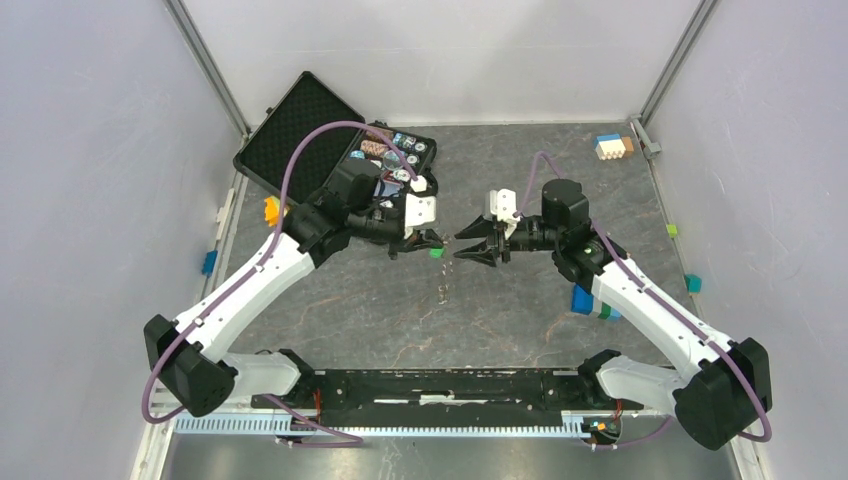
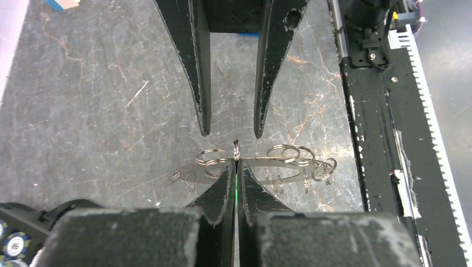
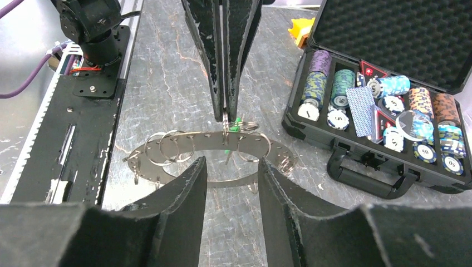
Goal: Put the keys on the keyring
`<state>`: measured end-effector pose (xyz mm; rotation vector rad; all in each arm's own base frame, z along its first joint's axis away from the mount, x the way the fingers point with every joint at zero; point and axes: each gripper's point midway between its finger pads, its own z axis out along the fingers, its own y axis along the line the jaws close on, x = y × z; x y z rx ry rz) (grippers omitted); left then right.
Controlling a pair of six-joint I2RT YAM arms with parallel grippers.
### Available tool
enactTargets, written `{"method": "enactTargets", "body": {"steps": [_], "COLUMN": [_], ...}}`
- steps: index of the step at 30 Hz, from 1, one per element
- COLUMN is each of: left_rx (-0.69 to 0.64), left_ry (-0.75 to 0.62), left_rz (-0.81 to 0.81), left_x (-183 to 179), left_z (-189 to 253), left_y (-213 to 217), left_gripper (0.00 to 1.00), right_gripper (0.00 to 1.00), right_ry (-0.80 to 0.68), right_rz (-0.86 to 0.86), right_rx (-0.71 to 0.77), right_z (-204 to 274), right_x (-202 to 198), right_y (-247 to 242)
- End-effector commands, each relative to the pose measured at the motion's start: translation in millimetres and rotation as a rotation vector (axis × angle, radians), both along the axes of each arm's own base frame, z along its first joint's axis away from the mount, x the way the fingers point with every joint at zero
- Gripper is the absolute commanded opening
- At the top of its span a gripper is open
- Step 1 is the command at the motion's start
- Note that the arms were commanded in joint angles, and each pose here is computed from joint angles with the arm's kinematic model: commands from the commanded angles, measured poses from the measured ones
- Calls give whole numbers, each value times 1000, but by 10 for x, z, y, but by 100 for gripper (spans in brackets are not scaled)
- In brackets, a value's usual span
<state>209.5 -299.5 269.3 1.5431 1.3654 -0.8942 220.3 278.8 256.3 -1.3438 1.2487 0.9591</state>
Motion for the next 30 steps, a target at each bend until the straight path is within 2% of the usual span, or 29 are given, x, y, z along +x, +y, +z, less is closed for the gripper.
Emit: {"method": "enactTargets", "body": {"steps": [1,9,23,25,28,30], "left_rx": [82,153,163,168,173,171], "left_ry": [-109,-152,-144,-139,-131,-130], "left_rz": [-6,19,5,1,-1,-3], "left_x": [61,95,32,25,20,11], "left_z": [66,68,43,15,-15,-14], "left_y": [41,62,-16,-20,-26,-30], "left_gripper": [2,2,2,2,2,2], "right_gripper": [45,45,34,30,15,12], "right_ry": [-43,-16,47,51,58,59], "right_rz": [25,75,124,125,123,118], "right_rx": [25,60,65,63,58,55], "right_z": [200,281,199,180,141,119], "right_x": [-7,-62,-93,-99,-100,-94], "right_y": [33,100,237,247,250,249]}}
